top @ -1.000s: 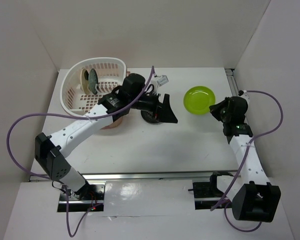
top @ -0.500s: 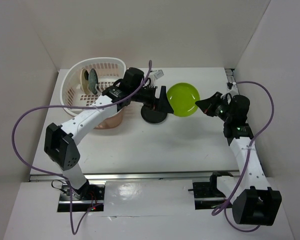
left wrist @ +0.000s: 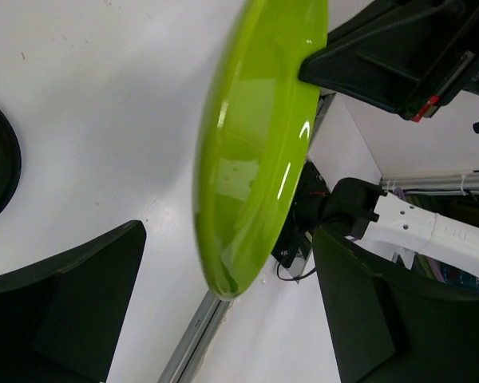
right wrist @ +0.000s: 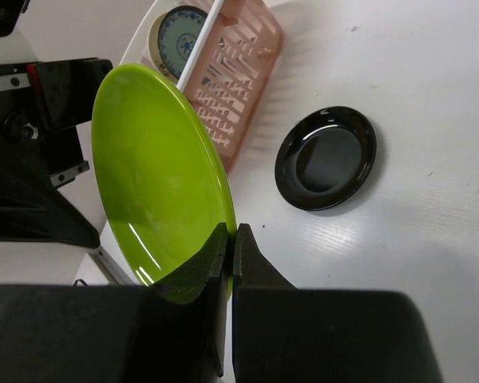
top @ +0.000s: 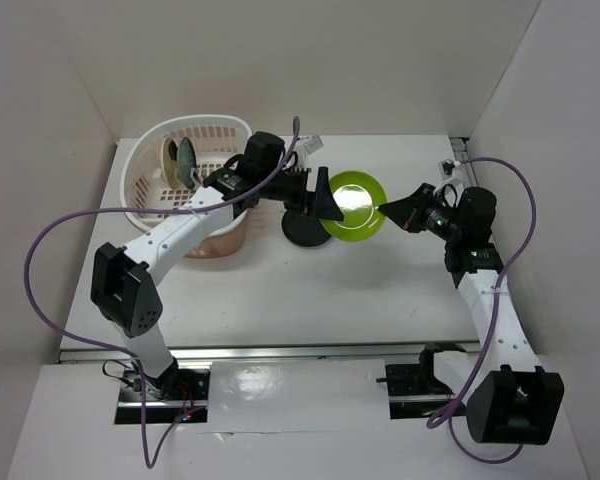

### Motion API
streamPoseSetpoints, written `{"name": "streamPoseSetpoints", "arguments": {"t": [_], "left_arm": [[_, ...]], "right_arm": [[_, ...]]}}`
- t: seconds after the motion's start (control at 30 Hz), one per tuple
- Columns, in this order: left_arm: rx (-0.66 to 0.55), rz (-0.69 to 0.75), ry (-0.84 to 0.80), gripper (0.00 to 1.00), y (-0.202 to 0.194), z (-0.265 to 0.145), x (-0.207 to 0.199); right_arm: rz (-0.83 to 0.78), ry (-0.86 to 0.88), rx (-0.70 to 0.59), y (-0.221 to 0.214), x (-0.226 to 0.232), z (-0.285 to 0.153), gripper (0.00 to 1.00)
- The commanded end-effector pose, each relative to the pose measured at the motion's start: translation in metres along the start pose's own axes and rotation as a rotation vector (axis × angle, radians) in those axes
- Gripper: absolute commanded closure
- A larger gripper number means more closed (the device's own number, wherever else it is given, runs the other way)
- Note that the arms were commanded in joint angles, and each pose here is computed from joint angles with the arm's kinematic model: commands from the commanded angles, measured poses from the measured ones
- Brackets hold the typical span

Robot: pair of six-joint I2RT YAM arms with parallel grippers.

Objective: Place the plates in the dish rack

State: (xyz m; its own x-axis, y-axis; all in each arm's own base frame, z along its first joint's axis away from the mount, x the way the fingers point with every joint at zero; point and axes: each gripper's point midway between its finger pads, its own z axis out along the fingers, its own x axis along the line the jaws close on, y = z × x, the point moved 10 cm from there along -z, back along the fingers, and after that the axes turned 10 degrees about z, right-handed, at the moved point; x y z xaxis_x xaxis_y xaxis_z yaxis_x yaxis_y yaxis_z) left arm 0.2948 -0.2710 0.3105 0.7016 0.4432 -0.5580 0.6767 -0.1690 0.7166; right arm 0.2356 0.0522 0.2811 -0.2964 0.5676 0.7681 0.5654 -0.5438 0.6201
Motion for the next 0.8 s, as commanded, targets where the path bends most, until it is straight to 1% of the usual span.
{"name": "streamPoseSetpoints", "arguments": {"t": [0.0,0.03,0.17,0.2,0.23,0.3,0.37,0.4,0.43,0.47,0.5,0.53,0.57,0.6,0.63,0.67,0.7,0.73,0.77], "left_arm": [[-0.056,0.030,0.019,0.03,0.016,-0.006,0.004],[-0.061,0.017,0.025,0.03,0.017,-0.008,0.006],[-0.075,0.028,0.021,0.10,0.018,-0.009,0.005],[-0.076,0.029,0.021,0.14,0.017,-0.008,0.006],[-0.083,0.035,0.019,0.14,0.018,-0.011,0.004],[-0.101,0.052,0.004,0.23,0.020,-0.012,0.001],[-0.097,0.053,-0.009,0.38,0.020,-0.013,0.000],[-0.094,0.053,-0.018,0.58,0.019,-0.013,-0.001],[-0.094,0.043,-0.018,0.70,0.019,-0.010,0.001],[-0.084,0.037,-0.025,0.92,0.017,-0.009,0.002],[-0.081,0.027,-0.034,0.92,0.016,-0.009,0.001],[-0.080,0.027,-0.034,1.00,0.016,-0.009,0.001],[-0.082,0.028,-0.034,1.00,0.015,-0.008,0.003],[-0.083,0.029,-0.035,1.00,0.013,-0.006,0.005],[-0.098,0.034,-0.031,1.00,0.015,-0.014,0.002],[-0.110,0.041,-0.025,1.00,0.017,-0.014,0.003],[-0.124,0.048,-0.014,1.00,0.019,-0.017,0.000],[-0.165,0.076,0.013,1.00,0.028,-0.025,-0.001],[-0.162,0.073,0.015,1.00,0.030,-0.027,-0.003]], "right_arm": [[-0.093,0.104,-0.026,0.016,0.024,-0.002,1.00],[-0.093,0.104,-0.026,0.016,0.024,-0.002,1.00],[-0.090,0.128,0.020,0.014,0.023,0.003,1.00],[-0.098,0.129,0.031,0.012,0.023,0.004,1.00],[-0.106,0.146,0.039,0.012,0.027,0.004,1.00],[-0.102,0.138,0.049,0.011,0.024,0.005,1.00],[-0.103,0.144,0.057,0.011,0.026,0.008,1.00],[-0.104,0.151,0.065,0.009,0.027,0.009,1.00],[-0.113,0.158,0.058,0.010,0.028,0.009,1.00],[-0.115,0.165,0.066,0.009,0.029,0.012,1.00],[-0.115,0.165,0.066,0.009,0.029,0.012,1.00],[-0.114,0.171,0.060,0.010,0.030,0.013,1.00],[-0.114,0.176,0.068,0.009,0.029,0.016,0.98],[-0.102,0.175,0.069,0.010,0.028,0.018,0.92],[-0.115,0.185,0.059,0.013,0.031,0.018,0.82],[-0.115,0.184,0.059,0.014,0.029,0.021,0.68],[-0.111,0.172,0.055,0.016,0.028,0.025,0.07],[-0.112,0.158,0.038,0.020,0.028,0.028,0.00],[-0.111,0.157,0.038,0.022,0.028,0.030,0.00]]}}
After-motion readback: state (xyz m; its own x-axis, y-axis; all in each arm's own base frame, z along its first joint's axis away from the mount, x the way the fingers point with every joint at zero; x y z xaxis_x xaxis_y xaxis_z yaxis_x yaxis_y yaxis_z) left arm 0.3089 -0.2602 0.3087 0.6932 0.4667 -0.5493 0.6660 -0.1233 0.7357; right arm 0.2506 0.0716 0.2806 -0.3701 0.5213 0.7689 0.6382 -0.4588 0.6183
